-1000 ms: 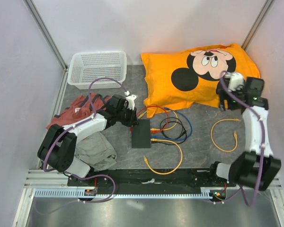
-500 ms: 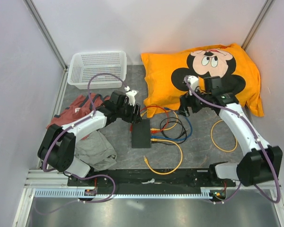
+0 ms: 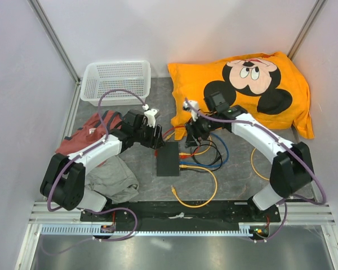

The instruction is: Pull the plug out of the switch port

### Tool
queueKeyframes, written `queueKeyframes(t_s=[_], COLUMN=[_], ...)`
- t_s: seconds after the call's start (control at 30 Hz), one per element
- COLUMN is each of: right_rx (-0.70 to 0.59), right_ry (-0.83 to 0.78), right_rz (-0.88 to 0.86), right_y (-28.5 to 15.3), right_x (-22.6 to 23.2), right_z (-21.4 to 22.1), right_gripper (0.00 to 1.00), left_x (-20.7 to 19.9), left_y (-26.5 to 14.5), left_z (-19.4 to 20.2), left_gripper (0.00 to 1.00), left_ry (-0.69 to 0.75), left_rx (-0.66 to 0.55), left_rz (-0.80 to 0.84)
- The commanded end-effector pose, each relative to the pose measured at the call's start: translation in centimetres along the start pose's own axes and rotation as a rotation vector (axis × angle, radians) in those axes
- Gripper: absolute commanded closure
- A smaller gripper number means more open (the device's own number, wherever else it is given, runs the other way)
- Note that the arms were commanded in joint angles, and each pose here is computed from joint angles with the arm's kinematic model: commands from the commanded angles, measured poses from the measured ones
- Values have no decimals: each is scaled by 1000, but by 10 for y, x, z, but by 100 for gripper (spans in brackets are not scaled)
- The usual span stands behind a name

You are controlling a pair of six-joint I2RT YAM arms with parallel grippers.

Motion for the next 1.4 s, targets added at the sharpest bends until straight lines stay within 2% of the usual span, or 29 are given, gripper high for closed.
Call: queueKeyframes(t_s=[0.0,0.1,0.2,0.47,0.5,0.53,0.6,0.63,0.67,0.8,1.07,1.37], right_rx=[118,227,277,268,270,272,257,258,252,252,234,243], right_ry=[-79,-62,-43,-31,-34,-35,-36,-34,-28,-22,-25,-8], right_rz=[-96,-131,-154,-103,-79,-61,-13,30,54,100,150,162], right_y=[22,40,56,80,81,82,86,88,90,92,94,90], right_x=[14,1,-7,-27,-31,-35,-44,-51,-56,-64,-70,-70], right_z=[11,16,12,-7,-7,-6,-8,-7,-8,-9,-14,-7], right_gripper=[35,43,46,47,47,48,53,55,56,62,64,63], left_x=[-5,-5,-5,11,12,11,9,8,7,14,32,49], left_y=[-8,-5,-2,-1,0,1,3,4,5,11,32,60], left_z=[-3,4,10,22,25,30,35,35,36,38,28,-32], left_gripper=[37,38,43,64,67,77,87,95,98,99,98,99], left_ry=[-10,-34,-40,-77,-83,-77,-91,-94,-96,-105,-120,-65], left_rx=[-30,-22,-17,41,48,55,63,65,68,106,133,49], left_rz=[29,39,60,-30,-32,-26,-5,4,12,-23,-54,-41])
Point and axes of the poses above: each gripper's point midway between its finger pads, its own y axis out along the fingers, its own x axis along the line the jaws close on, z = x × y, the point moved 3 cm from there along -y, back along the fingers, and after that the axes turned 15 degrees about y, right-handed, at the moved point
